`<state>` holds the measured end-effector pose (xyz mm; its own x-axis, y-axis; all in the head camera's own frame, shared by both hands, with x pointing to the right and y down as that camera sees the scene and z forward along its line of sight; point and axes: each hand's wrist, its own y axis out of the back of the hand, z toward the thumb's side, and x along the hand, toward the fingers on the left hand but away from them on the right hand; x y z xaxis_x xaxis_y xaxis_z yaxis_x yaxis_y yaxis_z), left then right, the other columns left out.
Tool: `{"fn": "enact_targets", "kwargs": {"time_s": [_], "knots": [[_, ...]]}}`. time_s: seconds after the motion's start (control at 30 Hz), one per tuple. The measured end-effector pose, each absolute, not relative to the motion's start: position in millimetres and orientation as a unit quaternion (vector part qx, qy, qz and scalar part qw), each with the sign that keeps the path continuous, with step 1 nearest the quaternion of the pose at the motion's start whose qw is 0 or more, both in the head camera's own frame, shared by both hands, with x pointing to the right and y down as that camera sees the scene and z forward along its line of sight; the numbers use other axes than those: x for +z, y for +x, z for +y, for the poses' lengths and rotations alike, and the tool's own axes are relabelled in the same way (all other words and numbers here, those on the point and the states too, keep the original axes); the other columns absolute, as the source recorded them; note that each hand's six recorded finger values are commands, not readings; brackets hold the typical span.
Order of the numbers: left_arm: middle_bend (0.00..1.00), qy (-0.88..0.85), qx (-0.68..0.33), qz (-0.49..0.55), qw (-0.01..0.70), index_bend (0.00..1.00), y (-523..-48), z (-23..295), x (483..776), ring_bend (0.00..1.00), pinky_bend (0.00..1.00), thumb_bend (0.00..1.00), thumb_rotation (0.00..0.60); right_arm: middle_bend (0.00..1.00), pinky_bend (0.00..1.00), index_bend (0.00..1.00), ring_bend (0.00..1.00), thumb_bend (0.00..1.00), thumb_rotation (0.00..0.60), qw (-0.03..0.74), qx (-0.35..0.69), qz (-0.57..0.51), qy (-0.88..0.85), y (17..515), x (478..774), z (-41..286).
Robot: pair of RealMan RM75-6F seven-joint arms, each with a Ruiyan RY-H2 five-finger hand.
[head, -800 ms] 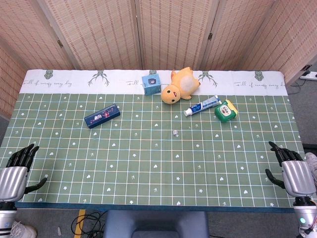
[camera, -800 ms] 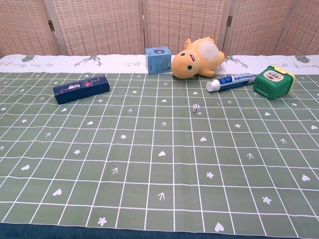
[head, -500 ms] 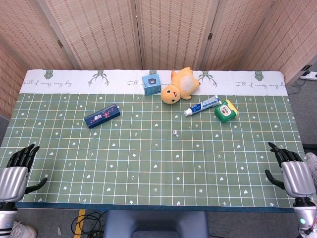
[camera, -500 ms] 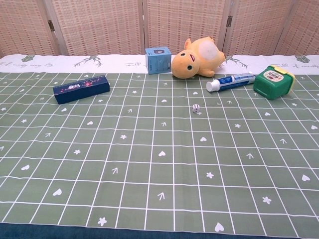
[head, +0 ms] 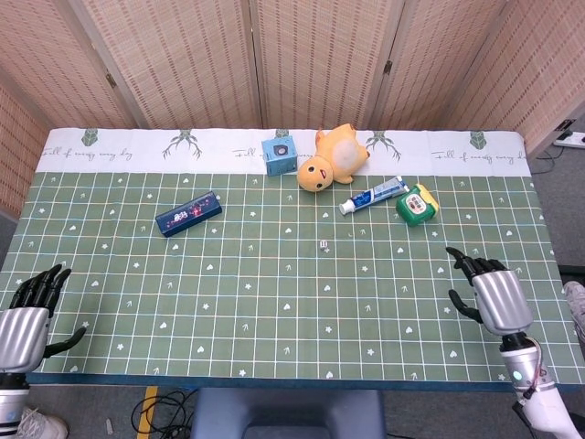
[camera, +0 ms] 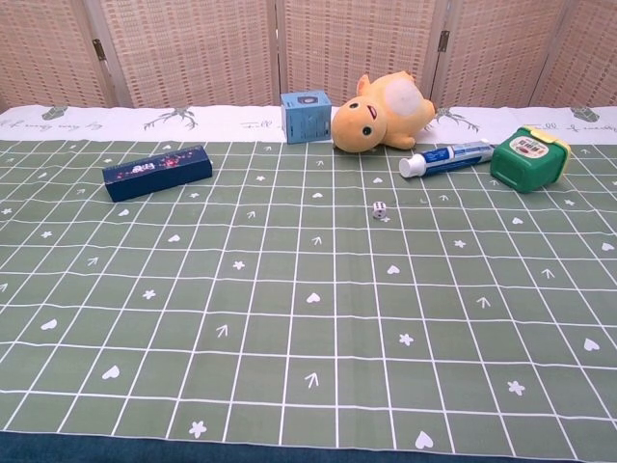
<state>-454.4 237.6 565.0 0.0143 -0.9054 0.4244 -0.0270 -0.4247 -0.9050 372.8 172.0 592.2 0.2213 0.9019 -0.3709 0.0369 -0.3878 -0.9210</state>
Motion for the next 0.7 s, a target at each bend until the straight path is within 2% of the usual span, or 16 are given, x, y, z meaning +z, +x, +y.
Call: {"fn": "enact_targets", "kwargs": {"time_s": [0.13,0.2,0.4,0.53,0.7], "knots": [[0.07,-0.604,-0.588,0.384,0.377,0.08,-456,238,563,0.1,0.15,0.19,0.6,0.65,0.77,0.22,0.71,0.29,0.6,0.417,0.5,-0.334,-0.682,347,613,155],[0.07,-0.603,-0.588,0.383,0.379,0.08,-457,238,561,0.1,0.15,0.19,0.6,0.68,0.82,0.23,0.75,0.29,0.6,0.409,0.498,-0.318,-0.696,332,627,146],[0.07,-0.599,-0.592,0.383,0.379,0.09,-461,241,557,0.1,0.15,0.2,0.6,0.74,0.9,0.25,0.8,0.29,0.6,0.379,0.497,-0.275,-0.731,284,672,121],[0.07,-0.596,-0.597,0.383,0.377,0.09,-465,244,556,0.1,0.15,0.2,0.6,0.83,0.99,0.3,0.89,0.29,0.6,0.375,0.491,-0.27,-0.739,256,690,103],[0.07,-0.592,-0.6,0.386,0.375,0.09,-469,246,554,0.1,0.15,0.19,0.6,0.89,1.0,0.32,0.95,0.29,0.6,0.369,0.493,-0.26,-0.744,228,711,86]]}}
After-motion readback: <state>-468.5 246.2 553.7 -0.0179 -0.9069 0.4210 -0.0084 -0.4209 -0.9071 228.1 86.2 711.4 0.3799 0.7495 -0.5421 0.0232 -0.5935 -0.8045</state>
